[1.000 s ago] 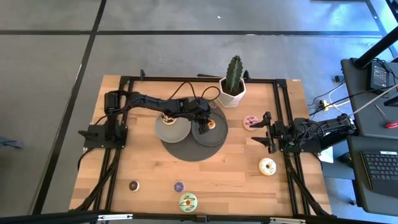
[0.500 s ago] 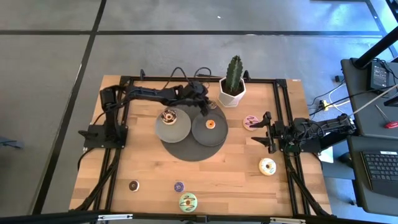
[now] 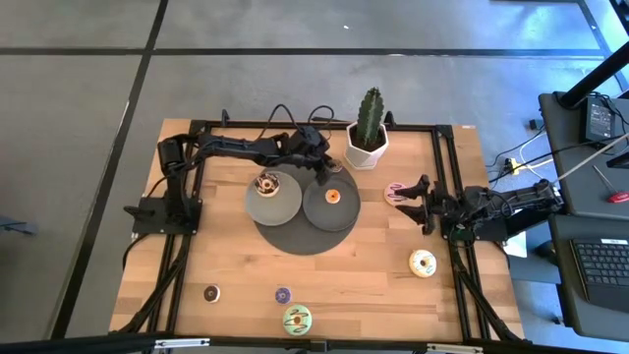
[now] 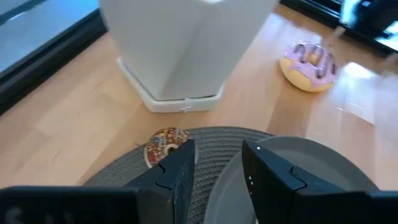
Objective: Pick & Place donuts
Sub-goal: Put the large purple donut on the light gray plate
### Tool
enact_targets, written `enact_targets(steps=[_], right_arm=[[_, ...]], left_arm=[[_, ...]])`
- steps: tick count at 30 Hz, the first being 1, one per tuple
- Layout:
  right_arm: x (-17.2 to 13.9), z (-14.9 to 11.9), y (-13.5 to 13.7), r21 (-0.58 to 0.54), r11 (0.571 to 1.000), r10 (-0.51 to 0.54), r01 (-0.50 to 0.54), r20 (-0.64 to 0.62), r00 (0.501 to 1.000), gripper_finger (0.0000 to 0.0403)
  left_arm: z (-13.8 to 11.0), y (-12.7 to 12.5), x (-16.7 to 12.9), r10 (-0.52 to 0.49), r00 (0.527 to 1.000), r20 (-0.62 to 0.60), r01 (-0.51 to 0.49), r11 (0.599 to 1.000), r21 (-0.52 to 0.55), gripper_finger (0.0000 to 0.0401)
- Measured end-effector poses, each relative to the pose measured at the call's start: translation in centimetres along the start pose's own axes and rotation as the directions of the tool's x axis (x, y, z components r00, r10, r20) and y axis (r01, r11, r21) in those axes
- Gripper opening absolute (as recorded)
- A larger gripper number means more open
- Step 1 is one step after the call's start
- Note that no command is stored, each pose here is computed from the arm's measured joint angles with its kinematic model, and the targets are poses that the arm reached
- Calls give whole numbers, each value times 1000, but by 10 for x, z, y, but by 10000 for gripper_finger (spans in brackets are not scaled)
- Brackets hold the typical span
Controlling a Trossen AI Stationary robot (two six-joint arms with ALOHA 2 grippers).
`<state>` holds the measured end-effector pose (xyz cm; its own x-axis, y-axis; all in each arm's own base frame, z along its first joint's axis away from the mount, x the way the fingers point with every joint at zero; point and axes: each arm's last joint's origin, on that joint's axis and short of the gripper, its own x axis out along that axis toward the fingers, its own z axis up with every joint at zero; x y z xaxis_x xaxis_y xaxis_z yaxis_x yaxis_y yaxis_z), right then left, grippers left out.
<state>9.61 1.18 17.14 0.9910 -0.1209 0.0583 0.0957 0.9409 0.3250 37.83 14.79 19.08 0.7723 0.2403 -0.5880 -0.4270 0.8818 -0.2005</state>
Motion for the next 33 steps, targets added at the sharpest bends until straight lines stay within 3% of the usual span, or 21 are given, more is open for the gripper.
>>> enact_targets(steps=[3,7,11,14,17,21,24,28,33], right_arm=[[2,-3,0,-55,998,-10,9,-28,1000,259],[5,1,2,-122,993,-5,5,0,1000,259],[7,15,7,-188,982,-5,7,11,1000,259],[9,25,10,-230,973,-31,37,30,999,259],[10,29,10,-277,957,-72,81,42,996,259],[10,27,8,-335,929,-151,160,53,987,259],[9,26,5,-364,904,-218,225,60,974,259],[9,26,4,-383,881,-271,279,76,959,259],[9,26,3,-379,882,-275,282,74,959,259]], left_arm=[[12,-5,-21,-37,999,12,37,997,70,126],[40,-20,-82,-70,990,119,48,982,180,120],[38,-34,-147,-124,965,232,67,969,240,119],[14,-40,-183,-176,941,289,112,968,227,120],[-24,-47,-205,-257,934,247,214,958,189,120],[-70,-56,-225,-444,887,126,425,892,156,118],[-95,-63,-232,-542,838,61,529,835,151,120],[-119,-71,-230,-562,827,6,551,813,189,120],[-135,-79,-223,-523,852,-25,502,804,319,119]])
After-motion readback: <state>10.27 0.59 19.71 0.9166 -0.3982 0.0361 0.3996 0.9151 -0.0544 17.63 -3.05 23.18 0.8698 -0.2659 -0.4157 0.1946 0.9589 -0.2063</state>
